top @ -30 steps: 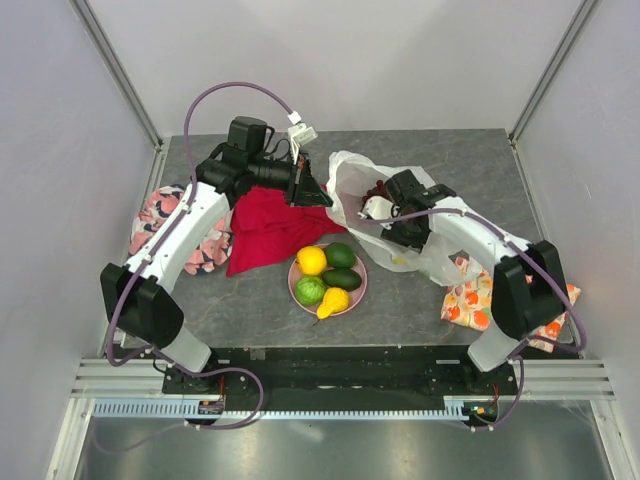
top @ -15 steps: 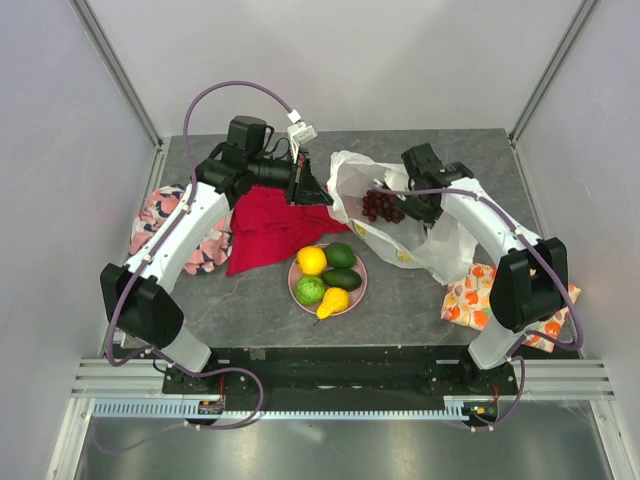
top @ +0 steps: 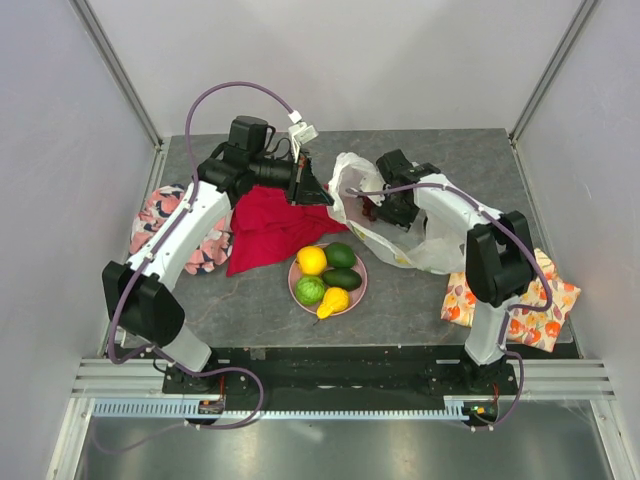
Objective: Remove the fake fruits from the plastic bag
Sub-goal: Take out the fake fruit from the plastic bag, then place the fake fruit on the plate.
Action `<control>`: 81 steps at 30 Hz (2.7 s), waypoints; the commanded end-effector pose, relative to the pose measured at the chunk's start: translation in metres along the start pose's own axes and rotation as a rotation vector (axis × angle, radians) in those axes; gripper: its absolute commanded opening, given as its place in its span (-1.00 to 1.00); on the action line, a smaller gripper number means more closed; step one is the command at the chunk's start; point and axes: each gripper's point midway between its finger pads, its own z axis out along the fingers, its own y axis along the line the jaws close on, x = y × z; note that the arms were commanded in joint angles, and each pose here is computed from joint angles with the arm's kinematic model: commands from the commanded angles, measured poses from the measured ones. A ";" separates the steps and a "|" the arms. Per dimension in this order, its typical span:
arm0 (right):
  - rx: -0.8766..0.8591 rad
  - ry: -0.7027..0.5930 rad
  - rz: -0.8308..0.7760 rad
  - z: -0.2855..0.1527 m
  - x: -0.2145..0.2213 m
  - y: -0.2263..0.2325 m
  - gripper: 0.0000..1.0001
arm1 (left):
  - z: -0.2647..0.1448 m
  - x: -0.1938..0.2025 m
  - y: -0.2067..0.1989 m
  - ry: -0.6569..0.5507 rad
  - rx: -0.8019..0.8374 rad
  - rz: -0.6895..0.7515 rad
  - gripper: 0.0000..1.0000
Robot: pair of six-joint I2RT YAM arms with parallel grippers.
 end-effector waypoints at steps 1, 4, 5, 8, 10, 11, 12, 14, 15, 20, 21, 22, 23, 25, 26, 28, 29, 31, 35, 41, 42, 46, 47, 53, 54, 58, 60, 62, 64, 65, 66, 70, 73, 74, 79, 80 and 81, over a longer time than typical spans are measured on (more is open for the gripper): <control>0.158 0.030 0.049 0.005 -0.004 -0.040 0.28 | 0.001 -0.013 -0.003 -0.028 0.013 0.021 -0.97; 0.234 0.097 0.079 0.012 0.009 -0.059 0.56 | 0.000 -0.012 -0.003 -0.027 0.012 0.019 -0.97; 0.259 0.142 0.083 0.015 0.018 -0.064 0.59 | 0.000 -0.011 -0.003 -0.027 0.011 0.016 -0.96; 0.274 0.221 0.095 0.024 0.038 -0.066 0.69 | 0.000 -0.010 -0.002 -0.025 0.011 0.015 -0.97; 0.272 0.264 0.102 0.030 0.050 -0.064 0.69 | 0.001 -0.010 -0.001 -0.024 0.011 0.014 -0.97; 0.266 0.284 0.101 0.035 0.054 -0.061 0.70 | 0.001 -0.010 -0.001 -0.024 0.011 0.013 -0.97; 0.277 0.310 0.108 0.036 0.059 -0.061 0.69 | 0.002 -0.011 0.000 -0.025 0.011 0.011 -0.97; 0.275 0.360 0.103 0.044 0.068 -0.057 0.70 | 0.002 -0.012 0.000 -0.027 0.012 0.010 -0.97; 0.283 0.385 0.102 0.045 0.072 -0.057 0.70 | 0.003 -0.012 0.000 -0.027 0.012 0.012 -0.97; 0.263 0.414 0.111 0.051 0.079 -0.054 0.24 | 0.005 -0.014 0.002 -0.030 0.012 0.008 -0.96; 0.263 0.388 0.120 0.048 0.074 -0.056 0.15 | 0.005 -0.014 0.003 -0.030 0.012 0.005 -0.97; 0.244 0.330 0.138 0.044 0.062 -0.058 0.11 | 0.006 -0.015 0.005 -0.032 0.009 0.004 -0.97; 0.242 0.268 0.154 0.030 0.051 -0.063 0.04 | 0.007 -0.016 0.007 -0.033 0.008 0.001 -0.97; 0.193 0.154 0.157 0.004 0.027 -0.065 -0.01 | 0.008 -0.019 0.011 -0.038 -0.006 0.002 -0.97; 0.133 0.029 0.159 -0.019 0.007 -0.058 -0.03 | 0.010 -0.020 0.014 -0.039 -0.013 -0.001 -0.97; 0.057 -0.073 0.131 -0.050 -0.006 -0.045 -0.03 | 0.010 -0.025 0.019 -0.046 -0.030 0.009 -0.97; 0.021 -0.178 0.125 -0.079 -0.017 -0.037 -0.02 | 0.010 -0.027 0.022 -0.048 -0.037 0.011 -0.97; -0.033 -0.233 0.102 -0.103 -0.014 -0.020 0.00 | 0.012 -0.032 0.029 -0.054 -0.045 0.013 -0.97; -0.089 -0.332 0.076 -0.153 -0.001 0.011 0.02 | 0.010 -0.048 0.037 -0.076 -0.065 0.030 -0.97; -0.129 -0.462 0.083 -0.209 0.008 0.041 0.04 | -0.008 -0.075 0.053 -0.129 -0.149 0.064 -0.54; -0.138 -0.489 0.077 -0.217 0.006 0.045 0.05 | -0.013 -0.079 0.054 -0.138 -0.161 0.070 -0.43; -0.221 -0.602 0.010 -0.243 -0.015 0.080 0.10 | -0.033 -0.084 0.061 -0.162 -0.245 0.098 -0.05; -0.246 -0.603 -0.009 -0.243 -0.020 0.090 0.10 | -0.043 -0.085 0.058 -0.172 -0.267 0.110 -0.04; -0.422 -0.589 -0.245 -0.213 -0.047 0.165 0.10 | -0.079 -0.080 0.053 -0.197 -0.363 0.121 0.00; -0.434 -0.583 -0.285 -0.202 -0.049 0.172 0.10 | -0.088 -0.082 0.045 -0.210 -0.375 0.132 0.00; -0.469 -0.553 -0.347 -0.168 -0.068 0.185 0.08 | -0.114 -0.077 0.040 -0.227 -0.440 0.174 0.03; -0.466 -0.571 -0.355 -0.159 -0.082 0.187 0.08 | -0.127 -0.073 0.035 -0.237 -0.473 0.183 0.03; -0.488 -0.553 -0.359 -0.143 -0.092 0.193 0.08 | -0.137 -0.068 0.036 -0.241 -0.500 0.182 0.04; -0.497 -0.550 -0.357 -0.127 -0.104 0.200 0.08 | -0.146 -0.067 0.029 -0.252 -0.518 0.188 0.04; -0.499 -0.545 -0.353 -0.120 -0.108 0.202 0.08 | -0.150 -0.063 0.031 -0.253 -0.530 0.180 0.04; -0.493 -0.551 -0.352 -0.113 -0.114 0.203 0.08 | -0.152 -0.062 0.030 -0.256 -0.531 0.181 0.04; -0.504 -0.515 -0.347 -0.085 -0.127 0.209 0.08 | -0.163 -0.060 0.028 -0.270 -0.552 0.178 0.04; -0.504 -0.512 -0.365 -0.077 -0.134 0.213 0.15 | -0.166 -0.060 0.026 -0.276 -0.552 0.175 0.04; -0.501 -0.511 -0.379 -0.076 -0.135 0.215 0.20 | -0.166 -0.059 0.027 -0.276 -0.552 0.171 0.05; -0.455 -0.520 -0.362 -0.081 -0.141 0.211 0.96 | -0.164 -0.058 0.027 -0.277 -0.528 0.159 0.05; -0.438 -0.530 -0.351 -0.090 -0.144 0.206 0.96 | -0.164 -0.058 0.027 -0.279 -0.526 0.159 0.05; -0.423 -0.556 -0.337 -0.106 -0.146 0.201 0.96 | -0.162 -0.059 0.027 -0.278 -0.519 0.159 0.05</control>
